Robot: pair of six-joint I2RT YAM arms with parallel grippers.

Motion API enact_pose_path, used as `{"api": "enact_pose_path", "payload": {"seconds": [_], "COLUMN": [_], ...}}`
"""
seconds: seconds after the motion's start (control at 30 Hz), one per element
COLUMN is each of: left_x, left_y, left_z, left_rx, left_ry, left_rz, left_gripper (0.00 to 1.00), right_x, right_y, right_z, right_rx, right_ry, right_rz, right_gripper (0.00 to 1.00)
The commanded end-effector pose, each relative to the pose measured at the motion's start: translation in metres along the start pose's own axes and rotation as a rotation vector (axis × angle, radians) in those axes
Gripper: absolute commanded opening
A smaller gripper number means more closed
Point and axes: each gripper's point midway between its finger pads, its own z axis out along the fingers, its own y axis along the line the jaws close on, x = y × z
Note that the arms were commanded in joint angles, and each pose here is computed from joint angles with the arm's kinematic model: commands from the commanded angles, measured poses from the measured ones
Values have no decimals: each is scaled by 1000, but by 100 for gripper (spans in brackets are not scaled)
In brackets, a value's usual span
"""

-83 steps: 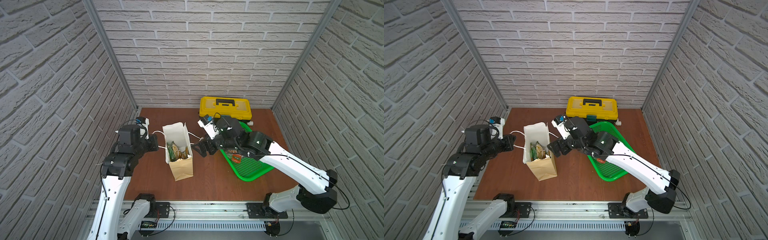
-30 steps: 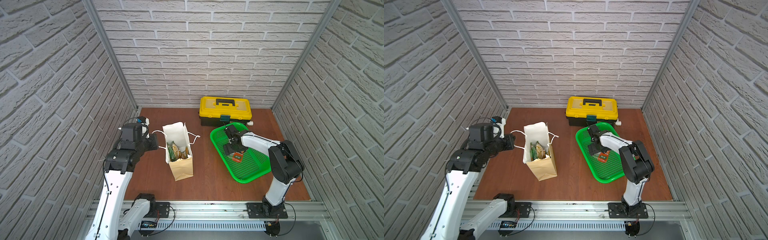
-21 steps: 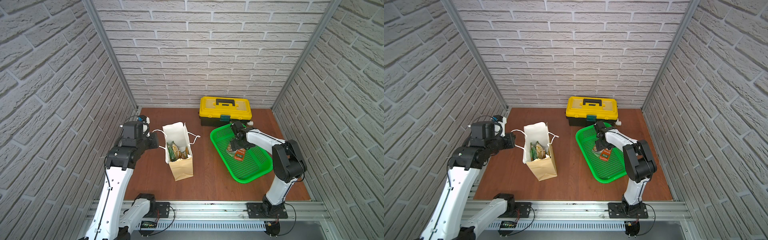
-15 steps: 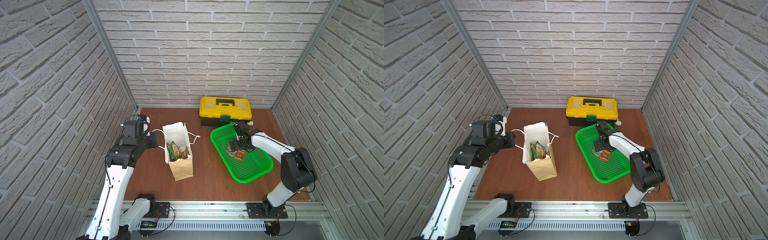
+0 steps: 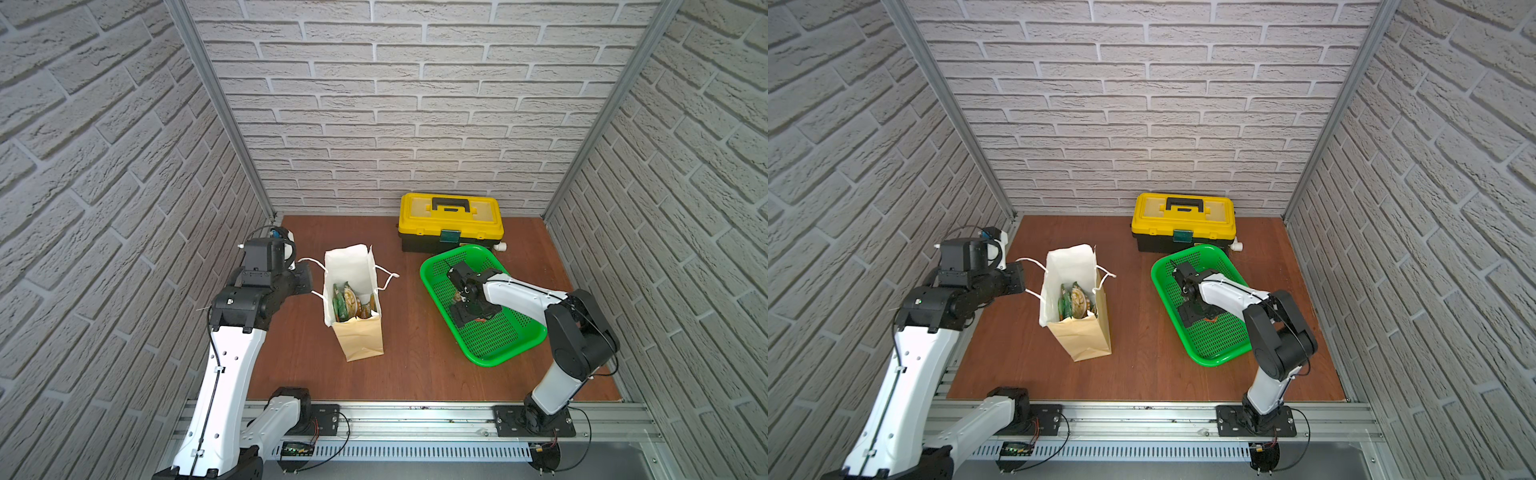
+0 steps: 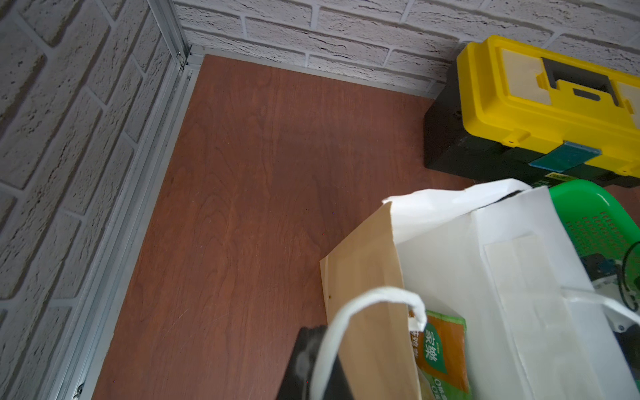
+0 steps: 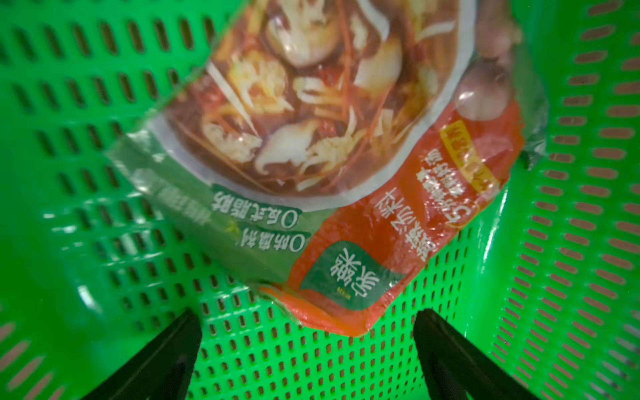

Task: Place the condiment packets inside the bag
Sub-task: Pick up the condiment packet from the storage box.

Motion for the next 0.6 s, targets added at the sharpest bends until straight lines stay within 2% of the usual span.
{"api": "enact_pose_path", "payload": {"seconds": [0.0,0.13,0.27,0.43,0.57], "left_x": [-9,-10,-12,-15,-16], "left_y": [7,10,10,11,12], "left_z": [-5,-4,-6,-7,-7], "left_rx": [-32,-34,-32,-25,-20], "left_ry": [-33,-34,-46,-56,-59], "left_rz": [-3,-12,-15,-18,-21], "left_gripper": [7,7,7,7,7], "right_x": [-7,-26,-46,-63,-67], "right_y": [-19,-29,-29,-31,-34], "right_z": [5,6,2,-4,-4], "right_rx": [146,205,154,150,148], "right_ry": [-8,-47,-100,-145,-149], "right_rz": [-1,25,80,107,126], "right_gripper": [100,95,73,60,41]}}
